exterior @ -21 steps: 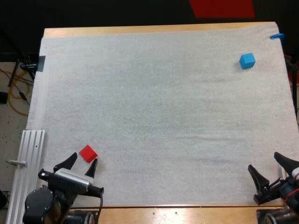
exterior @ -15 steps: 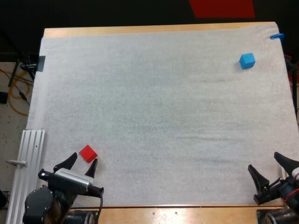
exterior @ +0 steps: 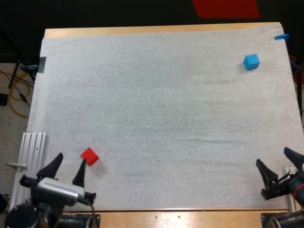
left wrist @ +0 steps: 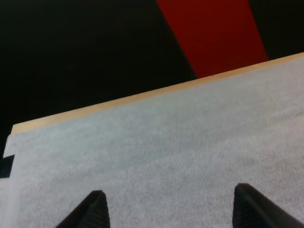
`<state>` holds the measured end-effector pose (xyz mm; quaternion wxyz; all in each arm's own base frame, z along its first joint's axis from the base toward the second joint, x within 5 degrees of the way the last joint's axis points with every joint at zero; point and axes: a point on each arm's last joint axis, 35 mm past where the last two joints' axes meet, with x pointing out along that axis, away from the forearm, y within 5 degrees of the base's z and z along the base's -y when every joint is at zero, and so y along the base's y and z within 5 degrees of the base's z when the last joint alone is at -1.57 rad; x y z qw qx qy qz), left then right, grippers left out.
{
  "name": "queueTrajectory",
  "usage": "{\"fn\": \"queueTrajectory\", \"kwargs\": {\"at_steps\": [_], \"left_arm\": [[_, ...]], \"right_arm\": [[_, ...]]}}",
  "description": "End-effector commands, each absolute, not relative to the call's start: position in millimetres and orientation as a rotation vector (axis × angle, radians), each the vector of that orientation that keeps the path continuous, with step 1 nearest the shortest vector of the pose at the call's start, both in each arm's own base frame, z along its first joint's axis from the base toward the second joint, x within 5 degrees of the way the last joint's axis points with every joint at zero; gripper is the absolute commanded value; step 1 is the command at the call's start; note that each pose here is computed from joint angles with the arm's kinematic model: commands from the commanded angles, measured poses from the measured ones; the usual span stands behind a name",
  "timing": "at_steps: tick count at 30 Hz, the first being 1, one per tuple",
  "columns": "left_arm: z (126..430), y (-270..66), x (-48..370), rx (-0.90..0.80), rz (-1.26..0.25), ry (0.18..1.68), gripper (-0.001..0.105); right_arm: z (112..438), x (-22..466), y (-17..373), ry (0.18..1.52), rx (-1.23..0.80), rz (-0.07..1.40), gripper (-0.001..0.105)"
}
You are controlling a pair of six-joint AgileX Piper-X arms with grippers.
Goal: Stack red cube on blue cube
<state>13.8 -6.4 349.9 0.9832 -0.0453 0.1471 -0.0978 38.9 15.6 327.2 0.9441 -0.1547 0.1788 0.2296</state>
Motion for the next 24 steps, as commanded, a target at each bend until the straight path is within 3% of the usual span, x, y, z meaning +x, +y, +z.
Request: {"fn": "queueTrajectory", "kwargs": {"at_steps": [1, 10, 18, 24], "left_arm": [[357, -6, 17, -0.093, -0.178, 0.347, 0.056], [386, -5, 31, -0.088, -0.114, 0.589, 0.056], [391, -1, 13, -0.061, -0.028, 0.69, 0.056], [385, 2, 8, -0.035, 0.061, 0.762, 0.056]], "right_arm": [[341, 42, 16, 0.353, -0.314, 0.469, 0.073], [387, 59, 21, 0.423, -0.331, 0.482, 0.073], [398, 76, 25, 0.593, -0.365, 0.515, 0.073], [395, 85, 29, 0.609, -0.413, 0.597, 0.072]]}}
